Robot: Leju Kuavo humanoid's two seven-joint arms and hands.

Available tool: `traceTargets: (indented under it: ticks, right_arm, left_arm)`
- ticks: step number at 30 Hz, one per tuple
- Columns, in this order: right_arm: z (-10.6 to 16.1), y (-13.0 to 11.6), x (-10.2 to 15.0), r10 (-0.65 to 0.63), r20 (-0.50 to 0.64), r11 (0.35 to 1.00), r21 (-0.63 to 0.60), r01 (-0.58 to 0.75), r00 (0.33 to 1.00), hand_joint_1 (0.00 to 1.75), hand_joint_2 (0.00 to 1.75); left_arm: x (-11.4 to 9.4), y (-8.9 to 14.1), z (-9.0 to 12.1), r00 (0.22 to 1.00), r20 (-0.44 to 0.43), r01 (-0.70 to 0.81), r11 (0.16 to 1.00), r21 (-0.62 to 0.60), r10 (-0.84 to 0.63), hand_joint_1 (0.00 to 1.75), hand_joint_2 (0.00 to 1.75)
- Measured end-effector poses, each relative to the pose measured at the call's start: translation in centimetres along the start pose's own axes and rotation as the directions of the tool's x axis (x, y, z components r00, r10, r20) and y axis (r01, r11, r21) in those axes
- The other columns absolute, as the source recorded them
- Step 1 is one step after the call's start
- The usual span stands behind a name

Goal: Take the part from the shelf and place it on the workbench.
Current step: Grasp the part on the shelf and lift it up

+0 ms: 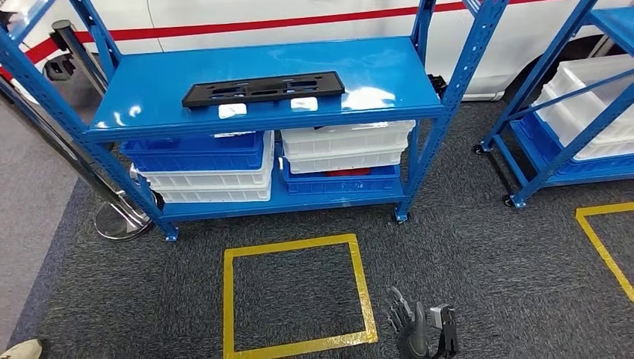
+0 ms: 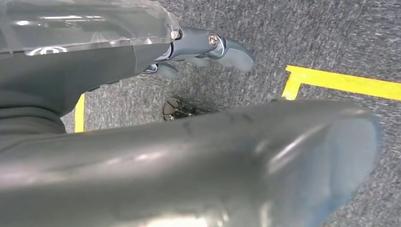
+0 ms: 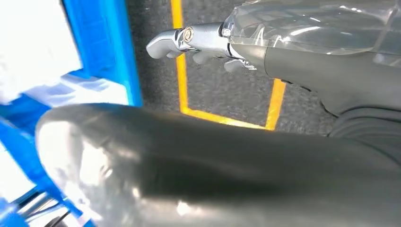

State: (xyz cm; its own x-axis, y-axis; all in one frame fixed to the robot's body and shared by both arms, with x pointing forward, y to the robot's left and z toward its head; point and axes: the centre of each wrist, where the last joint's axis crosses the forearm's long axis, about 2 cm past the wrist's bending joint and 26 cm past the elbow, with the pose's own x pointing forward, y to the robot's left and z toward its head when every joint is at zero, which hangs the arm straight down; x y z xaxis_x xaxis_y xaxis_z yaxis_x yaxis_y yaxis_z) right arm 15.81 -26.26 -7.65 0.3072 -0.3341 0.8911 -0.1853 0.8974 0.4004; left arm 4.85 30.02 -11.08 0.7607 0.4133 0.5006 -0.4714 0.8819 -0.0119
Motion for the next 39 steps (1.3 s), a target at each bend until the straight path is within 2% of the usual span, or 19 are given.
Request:
traceTargets:
  ticks: [3, 8, 10, 13, 16, 19, 22, 28, 34, 39]
  right_arm:
    - [-1.5, 0.5, 1.9, -0.010, 0.122, 0.998, 0.055, 0.003, 0.992, 0.00, 0.00]
    - [-5.7, 3.5, 8.7, -0.060, 0.426, 0.967, 0.250, -0.054, 0.903, 0.00, 0.00]
    - [-6.6, 5.3, 12.1, -0.109, 0.543, 0.934, 0.343, -0.101, 0.833, 0.00, 0.00]
    - [-7.1, 8.4, 18.0, -0.196, 0.693, 0.857, 0.465, -0.223, 0.694, 0.00, 0.00]
    - [-6.3, 10.9, 22.5, -0.254, 0.780, 0.786, 0.511, -0.347, 0.572, 0.00, 0.00]
    - [-5.2, 12.9, 25.7, -0.293, 0.831, 0.736, 0.512, -0.443, 0.473, 0.00, 0.00]
    - [-4.4, 13.9, 27.2, -0.312, 0.851, 0.710, 0.505, -0.492, 0.423, 0.00, 0.00]
    - [-3.4, 15.0, 28.9, -0.327, 0.870, 0.670, 0.489, -0.558, 0.370, 0.00, 0.00]
    - [-3.2, 14.8, 28.9, -0.253, 0.899, 0.692, 0.427, -0.582, 0.359, 0.00, 0.00]
    - [-3.3, 14.3, 28.2, -0.185, 0.906, 0.705, 0.392, -0.591, 0.380, 0.00, 0.00]
  left_arm:
    - [0.0, 0.0, 0.0, 1.000, -0.009, -0.002, 1.000, 0.001, 0.002, 0.00, 0.00]
    - [0.1, 0.0, 0.0, 1.000, -0.025, -0.001, 1.000, 0.010, 0.002, 0.00, 0.00]
    - [0.1, 0.1, 0.0, 1.000, -0.031, -0.002, 1.000, 0.017, 0.003, 0.00, 0.00]
    - [0.1, 0.1, 0.0, 0.999, -0.038, -0.001, 1.000, 0.027, 0.002, 0.00, 0.00]
    - [-0.1, 0.2, 0.0, 0.999, -0.049, -0.002, 0.999, 0.035, 0.003, 0.00, 0.00]
    - [-0.1, 0.3, 0.0, 0.999, -0.053, -0.012, 0.999, 0.040, 0.014, 0.00, 0.00]
    - [-0.1, 0.3, 0.0, 0.998, -0.050, -0.029, 0.999, 0.041, 0.031, 0.00, 0.00]
    - [-0.3, 0.2, 0.1, 0.993, -0.072, -0.090, 0.995, 0.052, 0.093, 0.00, 0.00]
    - [-0.5, 0.1, 0.2, 0.990, -0.088, -0.109, 0.992, 0.058, 0.114, 0.00, 0.00]
    - [-0.7, 0.2, 0.3, 0.990, -0.083, -0.107, 0.992, 0.060, 0.112, 0.00, 0.00]
